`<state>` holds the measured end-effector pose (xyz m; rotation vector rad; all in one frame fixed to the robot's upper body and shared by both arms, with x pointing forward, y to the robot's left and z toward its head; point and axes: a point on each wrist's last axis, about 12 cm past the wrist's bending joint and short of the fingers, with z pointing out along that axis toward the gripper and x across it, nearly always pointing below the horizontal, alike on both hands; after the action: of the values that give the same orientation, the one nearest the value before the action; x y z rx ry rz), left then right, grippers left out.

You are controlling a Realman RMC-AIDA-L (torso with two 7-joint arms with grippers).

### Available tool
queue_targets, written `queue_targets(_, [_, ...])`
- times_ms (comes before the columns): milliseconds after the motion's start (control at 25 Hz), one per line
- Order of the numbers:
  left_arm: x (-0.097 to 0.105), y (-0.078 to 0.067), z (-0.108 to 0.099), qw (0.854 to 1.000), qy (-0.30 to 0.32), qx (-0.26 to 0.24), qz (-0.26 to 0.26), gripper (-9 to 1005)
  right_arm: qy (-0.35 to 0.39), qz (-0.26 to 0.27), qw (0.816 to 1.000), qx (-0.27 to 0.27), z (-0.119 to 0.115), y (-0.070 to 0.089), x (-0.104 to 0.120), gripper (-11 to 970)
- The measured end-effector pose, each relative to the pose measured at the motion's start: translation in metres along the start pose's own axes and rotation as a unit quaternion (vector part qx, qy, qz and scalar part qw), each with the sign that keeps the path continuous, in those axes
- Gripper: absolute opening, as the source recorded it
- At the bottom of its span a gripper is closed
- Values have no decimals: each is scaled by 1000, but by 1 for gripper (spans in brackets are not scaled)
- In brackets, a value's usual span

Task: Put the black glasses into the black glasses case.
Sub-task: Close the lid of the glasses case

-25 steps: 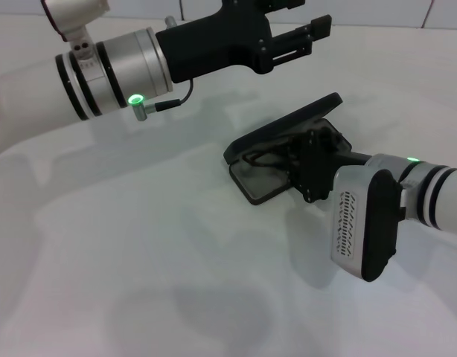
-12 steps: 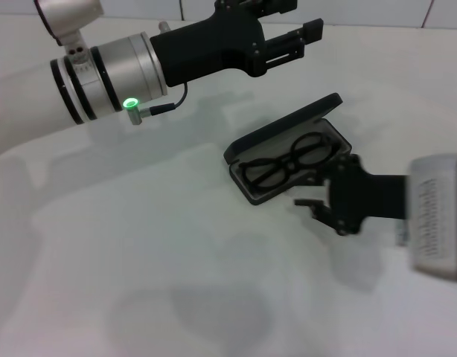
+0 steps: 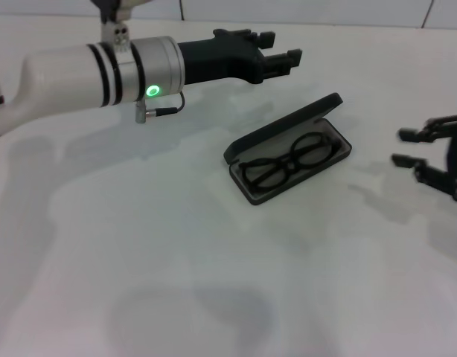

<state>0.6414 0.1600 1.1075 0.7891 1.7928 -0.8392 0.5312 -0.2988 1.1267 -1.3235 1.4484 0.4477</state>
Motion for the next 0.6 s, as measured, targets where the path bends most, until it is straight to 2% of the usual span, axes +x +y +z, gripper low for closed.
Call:
queue_targets(200, [9,0,7,999,40,-21,-4,638,-30,53,995,74,-31,-5,15,327])
queue_targets(240, [10,0,9,999,45,-23,-5,638,-30,53,995,74,-31,-5,15,330])
queue_targets(280, [12,0,10,998,51,-26,-7,638,-43,68,991,110,-41,-6,23,334])
queue_targets(400, [15,2,10,997,67,-38,-10,638,-48,74,989,121,-43,-6,26,346])
queue_targets(520, [18,-1,12,996,78,-33,-8,638,-47,73,989,119,-42,-6,26,567])
queue_targets(600, [19,-4,14,996,82,-25,-7,638,-46,69,989,119,-41,-6,26,591])
